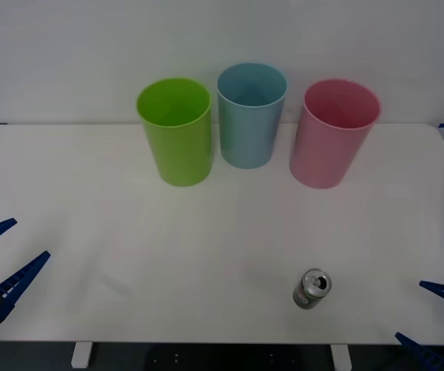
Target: Grasp the object on the table and drop it into the matching bin: aluminum can to the light blue bin, PET bottle to the pink bin.
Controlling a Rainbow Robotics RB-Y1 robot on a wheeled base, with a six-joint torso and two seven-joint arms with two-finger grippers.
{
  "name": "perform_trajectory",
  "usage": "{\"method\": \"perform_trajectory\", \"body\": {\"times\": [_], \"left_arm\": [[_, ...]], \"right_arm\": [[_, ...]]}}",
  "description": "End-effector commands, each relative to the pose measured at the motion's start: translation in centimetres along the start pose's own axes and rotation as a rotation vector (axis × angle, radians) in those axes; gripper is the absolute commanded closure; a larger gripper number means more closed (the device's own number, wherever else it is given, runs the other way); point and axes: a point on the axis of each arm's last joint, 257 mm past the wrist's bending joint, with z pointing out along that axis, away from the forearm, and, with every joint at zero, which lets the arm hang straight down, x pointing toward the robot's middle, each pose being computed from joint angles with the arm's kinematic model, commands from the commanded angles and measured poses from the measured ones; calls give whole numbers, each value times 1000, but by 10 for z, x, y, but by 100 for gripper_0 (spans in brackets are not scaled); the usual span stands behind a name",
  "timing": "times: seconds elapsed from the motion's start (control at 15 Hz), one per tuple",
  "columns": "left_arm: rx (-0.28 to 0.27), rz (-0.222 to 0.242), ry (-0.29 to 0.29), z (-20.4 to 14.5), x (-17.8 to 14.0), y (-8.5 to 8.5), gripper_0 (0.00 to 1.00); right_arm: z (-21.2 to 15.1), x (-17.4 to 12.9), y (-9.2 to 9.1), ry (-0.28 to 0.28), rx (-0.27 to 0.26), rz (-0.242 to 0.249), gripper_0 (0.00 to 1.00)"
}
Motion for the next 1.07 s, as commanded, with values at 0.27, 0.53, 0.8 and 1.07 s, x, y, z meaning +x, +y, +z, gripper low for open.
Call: {"method": "perform_trajectory", "body": {"times": [0.27, 0.53, 0.8, 1.07], "left_arm": [[0, 0, 0, 0, 0, 0, 0], [0, 0, 0, 0, 0, 0, 0], [0, 0, 0, 0, 0, 0, 0], [0, 0, 0, 0, 0, 0, 0]], "right_arm": [[30, 11, 11, 4, -31, -18, 0], [57, 20, 11, 7, -14, -48, 0], [76, 28, 13, 12, 12, -60, 0], [97, 35, 19, 18, 15, -57, 0]]}}
